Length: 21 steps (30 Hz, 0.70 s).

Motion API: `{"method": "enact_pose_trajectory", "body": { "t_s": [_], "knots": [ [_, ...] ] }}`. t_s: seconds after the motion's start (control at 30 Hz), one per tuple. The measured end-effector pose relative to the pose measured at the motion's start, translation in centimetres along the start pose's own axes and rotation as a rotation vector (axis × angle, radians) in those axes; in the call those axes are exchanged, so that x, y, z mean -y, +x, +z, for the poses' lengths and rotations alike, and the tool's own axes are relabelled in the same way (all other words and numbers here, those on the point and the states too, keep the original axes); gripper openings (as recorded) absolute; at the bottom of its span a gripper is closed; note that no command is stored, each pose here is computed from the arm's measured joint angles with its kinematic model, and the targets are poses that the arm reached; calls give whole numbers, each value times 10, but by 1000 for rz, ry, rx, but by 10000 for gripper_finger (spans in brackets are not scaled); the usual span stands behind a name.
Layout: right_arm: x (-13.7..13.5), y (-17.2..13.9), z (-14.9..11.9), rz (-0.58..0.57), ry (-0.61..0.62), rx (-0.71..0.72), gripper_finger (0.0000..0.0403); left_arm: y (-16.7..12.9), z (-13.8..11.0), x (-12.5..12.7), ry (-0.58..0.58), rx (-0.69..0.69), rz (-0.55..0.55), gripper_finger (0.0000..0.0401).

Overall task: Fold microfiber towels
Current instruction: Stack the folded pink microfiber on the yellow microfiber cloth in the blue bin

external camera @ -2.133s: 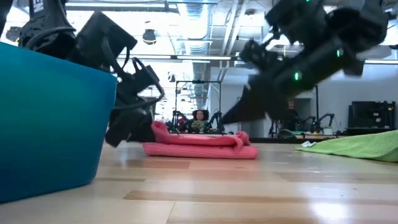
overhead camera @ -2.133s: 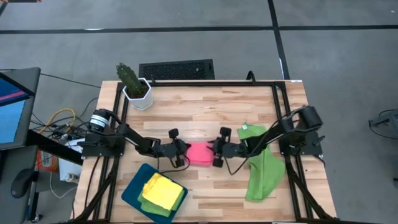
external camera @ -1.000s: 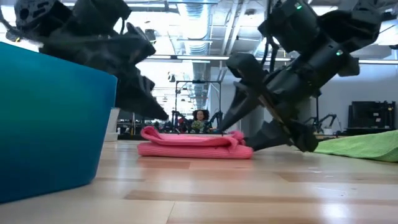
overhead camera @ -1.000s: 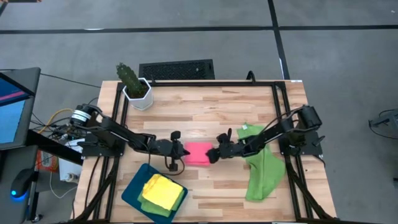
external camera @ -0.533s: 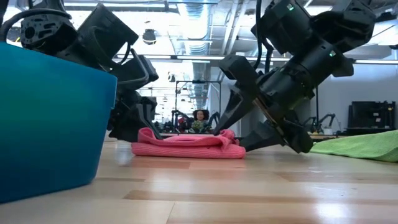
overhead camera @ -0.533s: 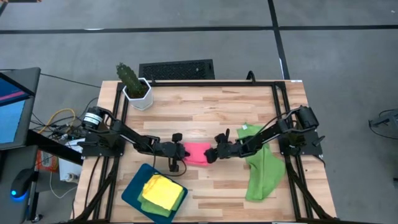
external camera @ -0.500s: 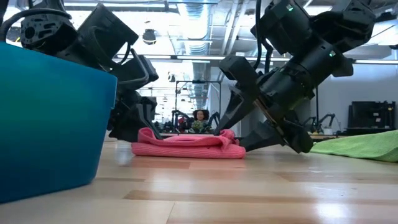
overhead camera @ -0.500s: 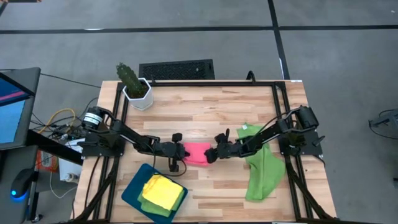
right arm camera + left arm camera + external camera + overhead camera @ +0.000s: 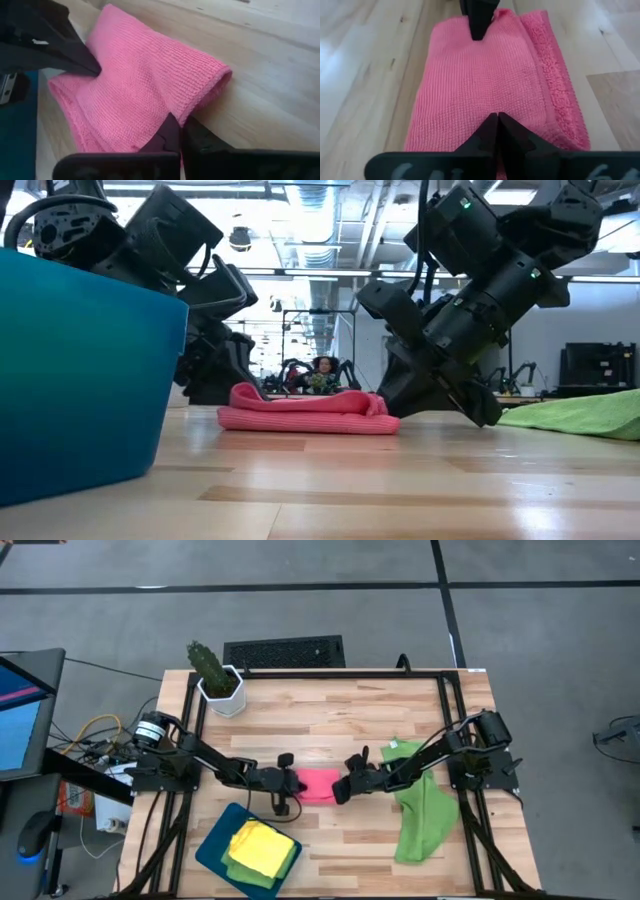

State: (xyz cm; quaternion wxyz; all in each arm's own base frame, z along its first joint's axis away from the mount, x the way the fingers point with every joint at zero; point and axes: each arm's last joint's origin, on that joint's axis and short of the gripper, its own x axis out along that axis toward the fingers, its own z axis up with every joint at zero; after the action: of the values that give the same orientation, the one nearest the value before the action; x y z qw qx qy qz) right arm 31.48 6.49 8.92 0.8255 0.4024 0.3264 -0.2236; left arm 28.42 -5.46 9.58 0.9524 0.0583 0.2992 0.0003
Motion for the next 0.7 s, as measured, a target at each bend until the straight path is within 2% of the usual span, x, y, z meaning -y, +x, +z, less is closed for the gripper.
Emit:
{"method": "enact_pose_trajectory", "body": {
  "t_s": [0.13,0.27,0.47,0.7],
  "knots": [
    [-2,-2,6,30,-36,11,18,-3,7,-2,1,-3,40,6],
    [-5,-13,20,53,-124,42,8,-21,23,-6,15,-22,78,6],
    [-12,-40,58,131,-237,119,5,-70,56,-15,9,-11,134,6],
    [-33,-61,97,197,-358,162,5,-137,77,-20,-102,104,144,6]
  ]
}}
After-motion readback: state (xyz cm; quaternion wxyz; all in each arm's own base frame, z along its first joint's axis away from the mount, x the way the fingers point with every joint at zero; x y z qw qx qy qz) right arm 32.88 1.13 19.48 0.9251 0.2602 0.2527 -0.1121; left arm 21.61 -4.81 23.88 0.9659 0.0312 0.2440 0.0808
